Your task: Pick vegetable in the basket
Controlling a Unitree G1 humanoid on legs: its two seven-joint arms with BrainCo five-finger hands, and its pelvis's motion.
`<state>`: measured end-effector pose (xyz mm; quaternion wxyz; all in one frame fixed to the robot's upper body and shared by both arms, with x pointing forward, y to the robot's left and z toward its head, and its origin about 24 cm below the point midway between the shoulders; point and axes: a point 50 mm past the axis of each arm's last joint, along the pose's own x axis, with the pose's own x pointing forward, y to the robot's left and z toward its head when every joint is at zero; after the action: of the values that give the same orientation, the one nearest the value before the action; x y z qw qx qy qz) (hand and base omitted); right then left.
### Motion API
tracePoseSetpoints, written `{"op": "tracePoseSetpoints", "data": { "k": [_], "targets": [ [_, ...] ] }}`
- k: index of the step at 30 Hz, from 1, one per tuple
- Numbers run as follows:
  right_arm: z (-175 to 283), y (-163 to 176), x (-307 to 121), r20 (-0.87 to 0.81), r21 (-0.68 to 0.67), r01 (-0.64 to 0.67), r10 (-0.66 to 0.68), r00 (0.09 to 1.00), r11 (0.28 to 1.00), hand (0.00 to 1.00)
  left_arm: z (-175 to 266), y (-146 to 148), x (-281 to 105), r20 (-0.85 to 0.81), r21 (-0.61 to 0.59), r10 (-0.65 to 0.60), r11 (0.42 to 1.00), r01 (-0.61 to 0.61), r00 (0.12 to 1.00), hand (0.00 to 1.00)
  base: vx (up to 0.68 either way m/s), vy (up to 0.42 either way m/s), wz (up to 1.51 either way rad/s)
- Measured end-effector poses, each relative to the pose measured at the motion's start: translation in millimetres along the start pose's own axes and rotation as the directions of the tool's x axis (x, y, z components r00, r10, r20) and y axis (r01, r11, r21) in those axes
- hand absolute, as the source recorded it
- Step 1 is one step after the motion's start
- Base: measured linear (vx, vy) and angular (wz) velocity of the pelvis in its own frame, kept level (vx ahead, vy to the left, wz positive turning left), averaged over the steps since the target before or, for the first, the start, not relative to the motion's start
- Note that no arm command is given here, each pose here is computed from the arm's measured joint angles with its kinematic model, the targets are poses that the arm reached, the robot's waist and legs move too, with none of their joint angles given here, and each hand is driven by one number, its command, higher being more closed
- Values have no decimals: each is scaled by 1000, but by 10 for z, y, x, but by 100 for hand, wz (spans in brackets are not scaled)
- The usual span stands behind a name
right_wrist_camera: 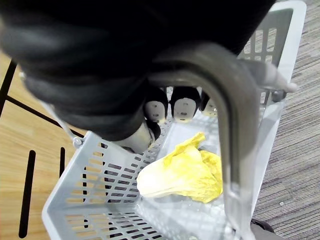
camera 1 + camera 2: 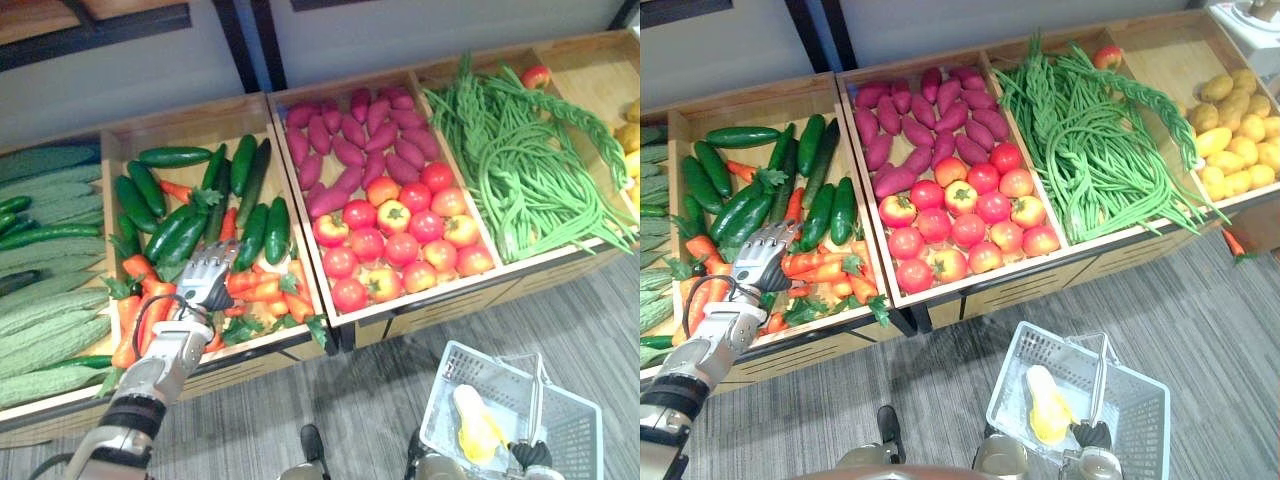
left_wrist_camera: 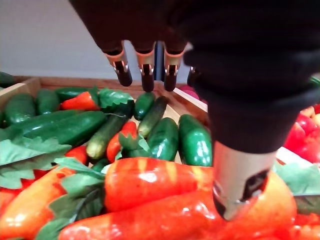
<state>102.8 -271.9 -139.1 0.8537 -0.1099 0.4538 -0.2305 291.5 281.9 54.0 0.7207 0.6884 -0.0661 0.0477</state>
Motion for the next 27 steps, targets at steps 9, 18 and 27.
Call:
{"op": "tracePoseSetpoints", "data": {
  "k": [9,18,27],
  "targets": [
    [88,-25,14,41,4,9,-9,999,1000,100,-41,-67,1,-19,12,-41,999,41,999,0,-27,-4,-14],
    [235,-124,60,93,-5,32,-32,995,999,100,-196,-156,-45,-102,33,-92,995,96,991,0,0,-1,-6],
    [452,-172,106,163,-25,43,-39,986,999,100,-252,-54,68,-147,36,-41,998,47,988,0,7,-9,-14]
  ]
}}
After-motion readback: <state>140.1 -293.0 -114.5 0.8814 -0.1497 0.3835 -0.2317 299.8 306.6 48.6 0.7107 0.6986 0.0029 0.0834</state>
